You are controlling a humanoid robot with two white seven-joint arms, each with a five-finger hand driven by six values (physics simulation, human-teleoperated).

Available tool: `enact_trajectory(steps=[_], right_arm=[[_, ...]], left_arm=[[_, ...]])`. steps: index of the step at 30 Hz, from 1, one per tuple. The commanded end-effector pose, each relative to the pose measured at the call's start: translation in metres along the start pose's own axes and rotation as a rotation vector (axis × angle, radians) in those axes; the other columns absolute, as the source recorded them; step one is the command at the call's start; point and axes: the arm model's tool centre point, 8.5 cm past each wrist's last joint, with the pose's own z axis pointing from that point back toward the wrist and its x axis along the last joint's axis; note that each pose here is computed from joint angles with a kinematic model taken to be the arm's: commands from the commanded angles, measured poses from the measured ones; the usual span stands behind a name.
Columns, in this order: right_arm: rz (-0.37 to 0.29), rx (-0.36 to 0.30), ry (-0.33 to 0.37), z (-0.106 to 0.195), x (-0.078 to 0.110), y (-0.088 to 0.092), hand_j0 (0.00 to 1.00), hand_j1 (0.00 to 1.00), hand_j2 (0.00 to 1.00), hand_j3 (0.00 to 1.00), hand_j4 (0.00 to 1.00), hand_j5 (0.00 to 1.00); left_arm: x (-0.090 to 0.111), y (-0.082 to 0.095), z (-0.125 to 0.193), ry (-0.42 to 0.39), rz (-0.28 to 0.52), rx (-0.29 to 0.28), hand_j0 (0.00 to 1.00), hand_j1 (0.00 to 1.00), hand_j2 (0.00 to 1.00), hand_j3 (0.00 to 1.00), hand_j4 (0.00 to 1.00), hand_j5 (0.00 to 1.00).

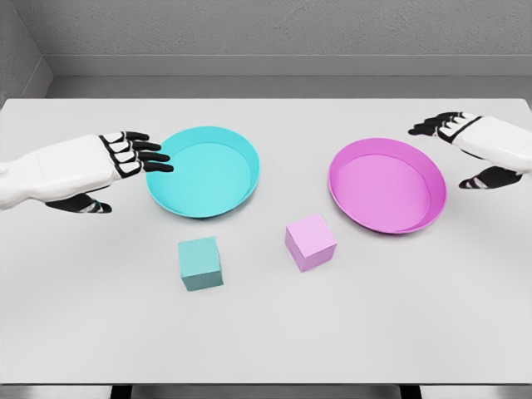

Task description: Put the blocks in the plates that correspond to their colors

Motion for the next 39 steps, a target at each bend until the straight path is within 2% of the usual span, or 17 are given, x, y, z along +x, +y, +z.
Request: enact_trajectory(steps=[1, 4, 6, 8, 11, 14, 15, 16, 18, 20, 23, 25, 28, 29, 30, 36, 39], right_arm=[[0.002, -0.003, -0.006, -0.001, 0.002, -0.002, 1.00, 1.00, 1.00, 1.00, 1.00, 1.00], [0.007, -0.009, -0.007, -0.001, 0.002, -0.005, 1.00, 1.00, 1.00, 1.00, 1.00, 1.00], [0.018, -0.022, -0.006, -0.001, 0.002, -0.012, 1.00, 1.00, 1.00, 1.00, 1.00, 1.00], [0.027, -0.027, -0.009, -0.002, 0.002, -0.017, 1.00, 1.00, 1.00, 1.00, 1.00, 1.00], [0.053, -0.014, -0.082, -0.025, 0.028, -0.008, 1.00, 1.00, 1.00, 1.00, 1.00, 1.00], [0.103, 0.045, -0.201, -0.050, 0.066, 0.002, 1.00, 1.00, 1.00, 1.00, 1.00, 1.00], [0.110, 0.056, -0.222, -0.054, 0.072, 0.004, 1.00, 1.00, 1.00, 1.00, 1.00, 1.00], [0.116, 0.069, -0.244, -0.058, 0.079, 0.007, 1.00, 1.00, 1.00, 1.00, 1.00, 1.00], [0.177, 0.121, -0.290, -0.069, 0.101, 0.019, 1.00, 1.00, 1.00, 1.00, 1.00, 1.00], [0.178, 0.156, -0.323, -0.077, 0.110, 0.031, 1.00, 1.00, 1.00, 1.00, 1.00, 1.00], [0.196, 0.162, -0.350, -0.082, 0.119, 0.030, 1.00, 1.00, 1.00, 1.00, 1.00, 1.00], [0.195, 0.203, -0.399, -0.087, 0.133, 0.044, 1.00, 1.00, 1.00, 1.00, 1.00, 1.00], [0.200, 0.202, -0.409, -0.087, 0.136, 0.043, 1.00, 1.00, 1.00, 1.00, 1.00, 1.00], [0.195, 0.223, -0.425, -0.089, 0.141, 0.051, 1.00, 1.00, 1.00, 1.00, 1.00, 1.00], [0.193, 0.228, -0.430, -0.089, 0.142, 0.053, 1.00, 1.00, 1.00, 1.00, 1.00, 1.00], [0.198, 0.220, -0.436, -0.092, 0.144, 0.050, 1.00, 1.00, 1.00, 1.00, 1.00, 1.00], [0.193, 0.236, -0.463, -0.097, 0.152, 0.058, 1.00, 1.00, 1.00, 1.00, 1.00, 1.00]], left_arm=[[0.000, 0.000, 0.000, -0.002, 0.005, 0.004, 1.00, 1.00, 1.00, 1.00, 1.00, 1.00], [0.001, 0.000, -0.002, -0.006, 0.007, 0.005, 1.00, 1.00, 1.00, 1.00, 1.00, 1.00], [0.007, -0.015, -0.006, -0.026, 0.034, -0.049, 1.00, 1.00, 1.00, 1.00, 1.00, 1.00], [0.012, -0.022, -0.012, -0.047, 0.047, -0.061, 1.00, 1.00, 1.00, 1.00, 1.00, 1.00], [0.020, -0.033, -0.026, -0.084, 0.070, -0.076, 1.00, 1.00, 1.00, 1.00, 1.00, 1.00], [0.028, -0.044, -0.039, -0.120, 0.082, -0.148, 1.00, 1.00, 1.00, 1.00, 1.00, 1.00], [0.034, -0.048, -0.049, -0.146, 0.090, -0.170, 1.00, 1.00, 1.00, 1.00, 1.00, 1.00], [0.038, -0.051, -0.057, -0.165, 0.095, -0.182, 1.00, 1.00, 1.00, 1.00, 1.00, 1.00], [0.039, -0.051, -0.058, -0.168, 0.096, -0.181, 1.00, 1.00, 1.00, 1.00, 1.00, 1.00], [0.040, -0.049, -0.061, -0.174, 0.094, -0.172, 1.00, 1.00, 1.00, 1.00, 1.00, 1.00], [0.040, -0.045, -0.065, -0.179, 0.087, -0.163, 1.00, 1.00, 1.00, 1.00, 1.00, 1.00], [0.047, -0.053, -0.073, -0.206, 0.100, -0.187, 1.00, 1.00, 1.00, 1.00, 1.00, 1.00], [0.052, -0.060, -0.074, -0.220, 0.110, -0.209, 1.00, 1.00, 1.00, 1.00, 1.00, 1.00], [0.057, -0.071, -0.076, -0.234, 0.110, -0.263, 1.00, 1.00, 1.00, 1.00, 1.00, 1.00], [0.058, -0.073, -0.076, -0.237, 0.105, -0.275, 1.00, 1.00, 1.00, 1.00, 1.00, 1.00], [0.057, -0.072, -0.077, -0.236, 0.099, -0.277, 1.00, 1.00, 1.00, 1.00, 1.00, 1.00], [0.057, -0.070, -0.078, -0.238, 0.097, -0.272, 1.00, 1.00, 1.00, 1.00, 1.00, 1.00]])
